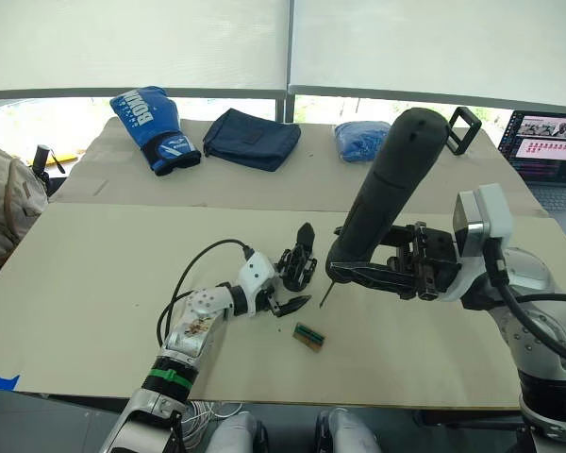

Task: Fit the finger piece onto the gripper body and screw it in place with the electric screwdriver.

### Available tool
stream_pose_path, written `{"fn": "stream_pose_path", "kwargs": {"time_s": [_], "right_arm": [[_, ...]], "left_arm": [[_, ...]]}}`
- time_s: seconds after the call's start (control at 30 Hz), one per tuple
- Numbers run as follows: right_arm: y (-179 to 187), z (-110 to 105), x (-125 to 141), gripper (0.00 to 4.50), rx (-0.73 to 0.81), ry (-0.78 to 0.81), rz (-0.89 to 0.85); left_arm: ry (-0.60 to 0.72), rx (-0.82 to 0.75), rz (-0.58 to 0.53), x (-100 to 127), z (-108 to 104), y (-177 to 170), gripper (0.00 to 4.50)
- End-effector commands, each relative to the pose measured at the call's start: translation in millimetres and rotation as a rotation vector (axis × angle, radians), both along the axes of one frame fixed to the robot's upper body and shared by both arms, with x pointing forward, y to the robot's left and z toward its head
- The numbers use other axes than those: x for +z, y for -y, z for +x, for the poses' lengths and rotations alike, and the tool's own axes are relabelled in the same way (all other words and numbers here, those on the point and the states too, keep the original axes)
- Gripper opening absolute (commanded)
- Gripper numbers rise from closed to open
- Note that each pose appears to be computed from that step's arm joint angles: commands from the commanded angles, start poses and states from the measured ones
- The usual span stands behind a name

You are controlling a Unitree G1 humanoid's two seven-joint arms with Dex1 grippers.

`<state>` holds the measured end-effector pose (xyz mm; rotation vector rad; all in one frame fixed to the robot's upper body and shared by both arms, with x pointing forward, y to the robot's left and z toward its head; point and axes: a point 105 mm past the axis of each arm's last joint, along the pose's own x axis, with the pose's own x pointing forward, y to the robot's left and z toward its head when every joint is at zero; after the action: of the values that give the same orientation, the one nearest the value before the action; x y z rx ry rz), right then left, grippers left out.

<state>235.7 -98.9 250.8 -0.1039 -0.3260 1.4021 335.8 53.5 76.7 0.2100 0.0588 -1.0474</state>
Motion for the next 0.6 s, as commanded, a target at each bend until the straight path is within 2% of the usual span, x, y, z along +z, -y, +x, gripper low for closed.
{"fn": "stream_pose_path", "kwargs": {"time_s": [0.03,0.17,0.27,0.3,0.33,0.4,0.6], "right_arm": [[-2,-8,15,1.93,0.018,0.080,0.027],[-2,-8,15,1.93,0.016,0.079,0.027],[-1,-8,15,1.93,0.015,0.079,0.027],[-1,-8,15,1.93,0.015,0.079,0.026],[-1,-8,15,1.93,0.015,0.080,0.023],[0,-7,16,1.93,0.015,0.081,0.017],[1,-2,33,1.93,0.040,0.081,0.004]], "left_arm": [[0.001,0.012,0.016,0,5,0,4.45],[-0.020,0.031,0.013,-3,7,-5,4.45],[-0.031,0.028,0.012,-5,6,-7,3.77],[-0.034,0.025,0.014,-6,6,-8,3.37],[-0.036,0.023,0.016,-7,5,-8,2.78],[-0.039,0.020,0.015,-8,4,-9,2.30],[-0.036,-0.026,-0.002,-6,0,-6,2.31]]}}
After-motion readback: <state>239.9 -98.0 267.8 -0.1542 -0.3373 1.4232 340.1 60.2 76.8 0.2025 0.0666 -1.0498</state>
